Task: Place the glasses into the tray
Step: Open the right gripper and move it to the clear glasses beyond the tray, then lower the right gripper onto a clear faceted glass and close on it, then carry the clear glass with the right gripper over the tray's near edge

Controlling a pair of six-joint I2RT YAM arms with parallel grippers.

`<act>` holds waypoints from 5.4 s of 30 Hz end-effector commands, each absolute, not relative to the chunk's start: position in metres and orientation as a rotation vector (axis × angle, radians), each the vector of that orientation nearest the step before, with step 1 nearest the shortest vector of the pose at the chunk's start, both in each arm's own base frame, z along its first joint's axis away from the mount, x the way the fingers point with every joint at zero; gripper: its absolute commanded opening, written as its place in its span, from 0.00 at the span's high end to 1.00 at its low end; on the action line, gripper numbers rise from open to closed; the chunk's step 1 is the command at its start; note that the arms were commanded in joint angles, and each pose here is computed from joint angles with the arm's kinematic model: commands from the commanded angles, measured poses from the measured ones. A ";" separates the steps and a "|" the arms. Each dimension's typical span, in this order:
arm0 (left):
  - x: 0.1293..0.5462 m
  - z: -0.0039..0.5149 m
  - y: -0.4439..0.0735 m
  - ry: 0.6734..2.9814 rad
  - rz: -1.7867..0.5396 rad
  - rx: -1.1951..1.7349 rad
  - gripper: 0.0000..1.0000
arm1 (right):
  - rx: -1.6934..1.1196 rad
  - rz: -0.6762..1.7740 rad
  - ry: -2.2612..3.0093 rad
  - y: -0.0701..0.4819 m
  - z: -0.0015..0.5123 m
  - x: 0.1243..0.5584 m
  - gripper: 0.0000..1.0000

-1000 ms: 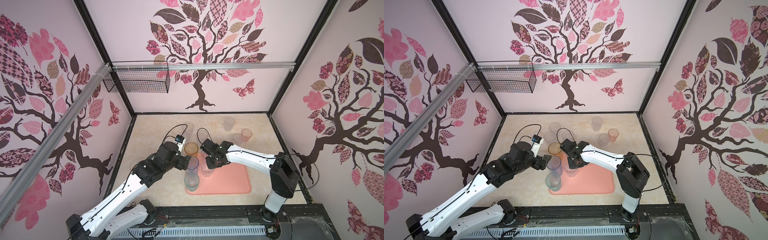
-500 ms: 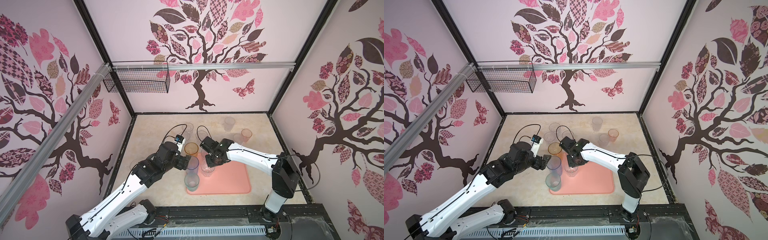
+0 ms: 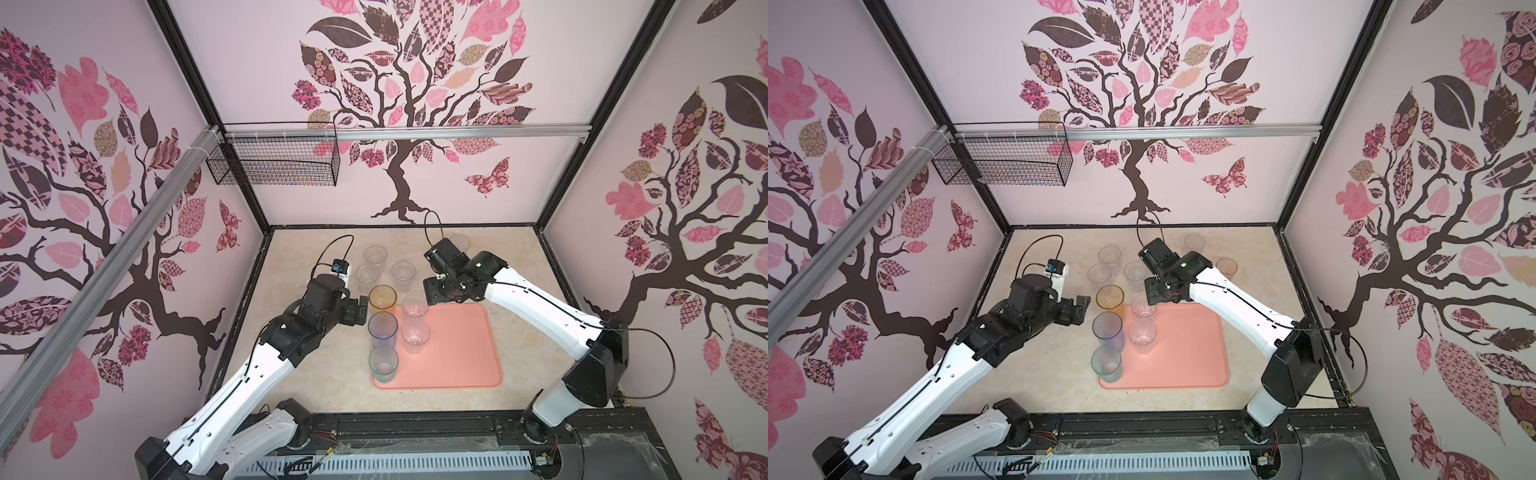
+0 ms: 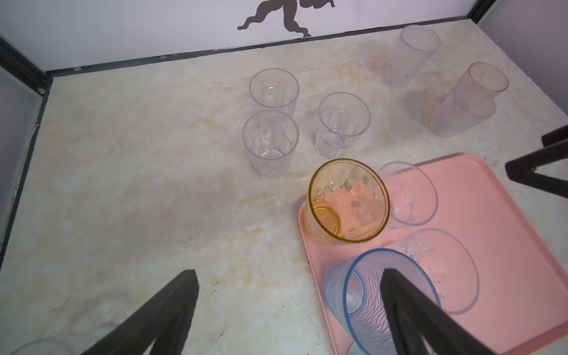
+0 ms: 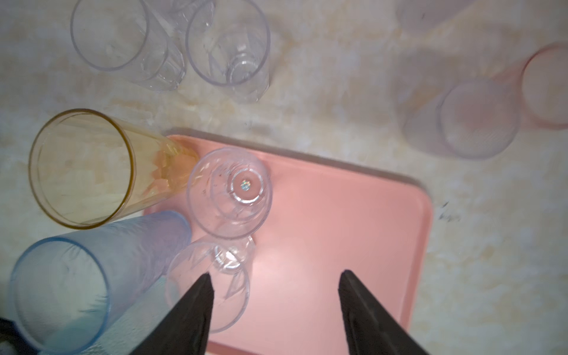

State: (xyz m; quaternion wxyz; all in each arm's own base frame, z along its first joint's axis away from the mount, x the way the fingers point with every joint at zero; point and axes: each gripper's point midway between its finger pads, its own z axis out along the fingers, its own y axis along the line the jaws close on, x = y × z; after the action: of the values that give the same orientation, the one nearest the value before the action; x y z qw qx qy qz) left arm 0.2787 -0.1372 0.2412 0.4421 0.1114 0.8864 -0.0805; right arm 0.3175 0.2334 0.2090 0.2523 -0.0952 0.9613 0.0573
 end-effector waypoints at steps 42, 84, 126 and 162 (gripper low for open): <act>0.337 0.180 -0.116 2.247 -0.054 0.170 0.02 | 0.475 0.430 2.474 0.128 0.175 0.524 0.36; 0.340 0.169 -0.117 2.296 -0.059 0.158 0.02 | -0.058 0.423 2.768 0.293 0.084 0.471 0.76; 0.322 0.244 -0.118 2.187 -0.149 0.125 0.10 | -0.024 0.179 2.577 0.203 0.210 0.420 1.00; 0.243 0.233 -0.168 2.202 -0.259 0.310 0.09 | -0.095 0.183 2.791 0.200 0.107 0.179 1.00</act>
State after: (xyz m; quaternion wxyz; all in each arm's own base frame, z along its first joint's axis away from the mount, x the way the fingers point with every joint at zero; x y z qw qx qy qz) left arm 0.2433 -0.1743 0.2397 0.4313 0.1337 0.8846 -0.1163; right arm 0.1716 0.1902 0.0977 0.1433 -0.0588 0.9873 0.0366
